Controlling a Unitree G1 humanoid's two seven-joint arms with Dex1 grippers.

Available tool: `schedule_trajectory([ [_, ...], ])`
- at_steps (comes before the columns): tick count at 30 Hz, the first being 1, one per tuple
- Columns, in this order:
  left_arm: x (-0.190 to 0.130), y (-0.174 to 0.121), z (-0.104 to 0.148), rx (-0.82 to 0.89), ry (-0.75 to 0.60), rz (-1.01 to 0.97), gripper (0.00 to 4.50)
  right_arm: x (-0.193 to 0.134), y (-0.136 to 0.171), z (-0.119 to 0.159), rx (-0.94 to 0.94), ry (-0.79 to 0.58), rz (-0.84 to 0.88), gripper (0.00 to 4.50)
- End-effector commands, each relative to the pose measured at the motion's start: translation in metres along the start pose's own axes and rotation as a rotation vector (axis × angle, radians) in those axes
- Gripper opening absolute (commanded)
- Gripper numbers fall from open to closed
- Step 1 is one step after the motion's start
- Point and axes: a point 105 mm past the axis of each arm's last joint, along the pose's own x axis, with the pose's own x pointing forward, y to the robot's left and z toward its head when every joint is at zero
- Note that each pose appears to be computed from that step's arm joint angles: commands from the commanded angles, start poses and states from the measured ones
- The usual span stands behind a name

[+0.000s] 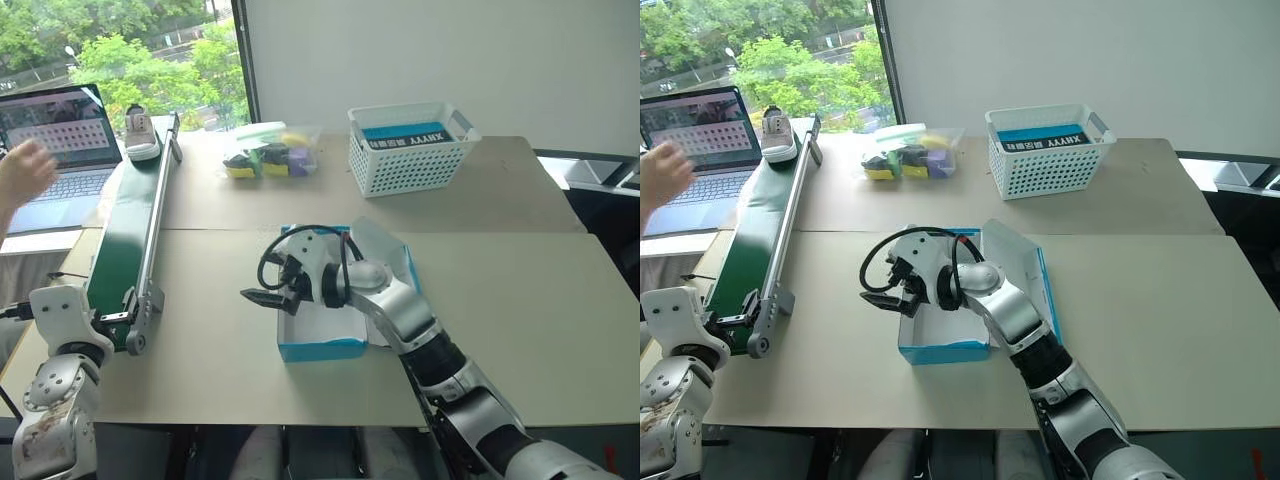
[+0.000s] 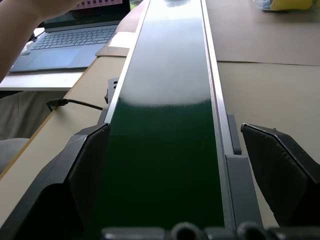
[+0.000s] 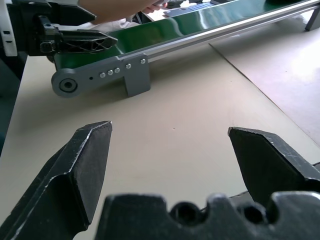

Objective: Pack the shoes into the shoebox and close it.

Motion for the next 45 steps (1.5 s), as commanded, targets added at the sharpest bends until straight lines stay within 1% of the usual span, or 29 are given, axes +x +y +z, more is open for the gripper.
schedule_trajectory([
  [1,-0.001,0.001,0.009,0.002,-0.035,0.015,4.5,-0.001,-0.011,0.016,-0.045,-0.043,-0.044,4.44],
  [6,0.0,0.001,0.008,-0.006,-0.027,0.024,4.5,0.0,-0.017,0.017,-0.045,-0.044,-0.069,4.44],
  [18,0.0,-0.003,0.004,-0.051,-0.015,0.029,4.5,-0.002,-0.021,0.017,-0.069,-0.032,-0.103,4.44],
  [39,0.007,-0.003,0.001,-0.052,0.0,0.04,4.5,-0.002,-0.022,0.014,-0.072,-0.024,-0.113,4.44],
  [45,0.006,0.001,0.0,-0.043,0.01,0.053,4.5,-0.001,-0.019,0.012,-0.068,-0.023,-0.114,4.44],
])
